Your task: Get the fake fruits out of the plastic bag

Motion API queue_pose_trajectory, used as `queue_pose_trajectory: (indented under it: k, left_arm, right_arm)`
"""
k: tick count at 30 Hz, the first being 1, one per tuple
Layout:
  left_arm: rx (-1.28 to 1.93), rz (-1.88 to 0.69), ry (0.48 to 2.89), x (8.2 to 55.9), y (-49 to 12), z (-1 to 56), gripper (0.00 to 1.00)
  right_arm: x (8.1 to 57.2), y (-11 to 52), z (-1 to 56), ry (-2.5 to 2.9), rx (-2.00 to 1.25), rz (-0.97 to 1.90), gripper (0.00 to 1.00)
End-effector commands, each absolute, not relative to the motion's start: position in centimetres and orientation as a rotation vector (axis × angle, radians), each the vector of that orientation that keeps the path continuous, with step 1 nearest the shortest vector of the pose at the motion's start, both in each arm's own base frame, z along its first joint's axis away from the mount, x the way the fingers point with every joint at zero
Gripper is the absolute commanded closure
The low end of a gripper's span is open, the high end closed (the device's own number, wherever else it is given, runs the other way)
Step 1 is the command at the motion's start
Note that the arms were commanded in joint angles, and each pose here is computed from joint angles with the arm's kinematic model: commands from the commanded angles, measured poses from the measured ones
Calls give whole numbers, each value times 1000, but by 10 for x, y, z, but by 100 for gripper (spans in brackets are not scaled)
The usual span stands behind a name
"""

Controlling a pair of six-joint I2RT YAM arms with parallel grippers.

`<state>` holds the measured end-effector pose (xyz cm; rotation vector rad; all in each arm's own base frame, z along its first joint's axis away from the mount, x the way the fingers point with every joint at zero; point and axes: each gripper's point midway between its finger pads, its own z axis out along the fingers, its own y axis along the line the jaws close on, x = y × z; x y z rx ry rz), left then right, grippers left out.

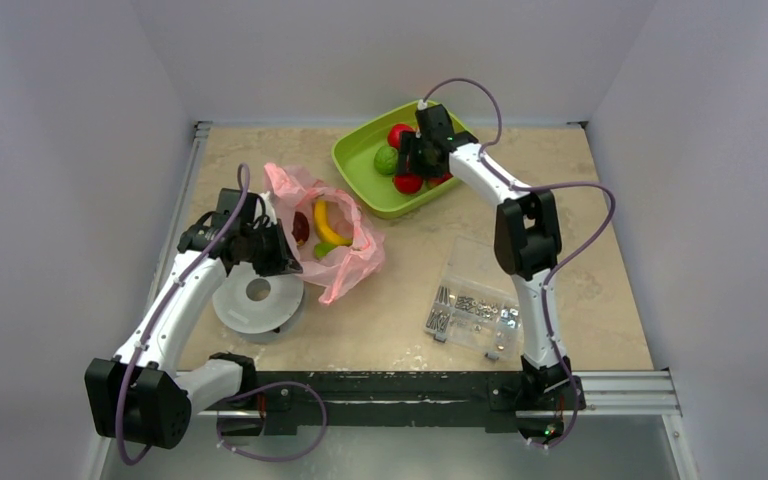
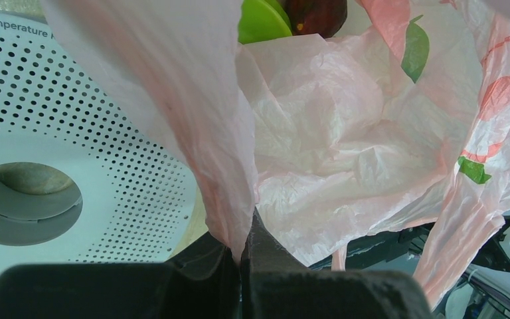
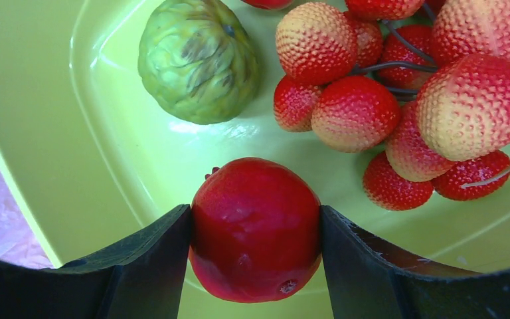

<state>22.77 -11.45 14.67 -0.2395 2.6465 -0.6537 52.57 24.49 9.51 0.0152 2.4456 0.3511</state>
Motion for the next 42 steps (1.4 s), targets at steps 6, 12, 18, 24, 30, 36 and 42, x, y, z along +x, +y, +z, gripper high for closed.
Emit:
queue_pose_trajectory:
  k: [6, 12, 18, 24, 30, 36, 42]
  left_arm:
    - [-216, -656, 2617, 232, -116, 159, 100]
    - [-210, -661, 2624, 233, -117, 159, 100]
    - [-203, -666, 2629, 231, -117, 159, 100]
    - [-183, -677, 2640, 232, -119, 157, 100]
    - [-172, -690, 2646, 232, -121, 156, 100]
    - [-166, -684, 2654, 231, -120, 155, 100]
    - [-195, -679, 2692, 231, -120, 160, 100]
  right_arm:
    - [520, 275, 109, 2401, -41, 498, 86]
    - [512, 284, 102, 2418, -64, 509, 72]
    - [516, 283, 114, 2411, -83, 489, 44]
    - [513, 280, 138, 2404, -113, 449, 24]
    - [504, 282, 180, 2341, -161, 443, 18]
    - [473, 319, 245, 2207, -293, 562, 18]
    - [411, 385, 288, 2109, -451, 725, 31]
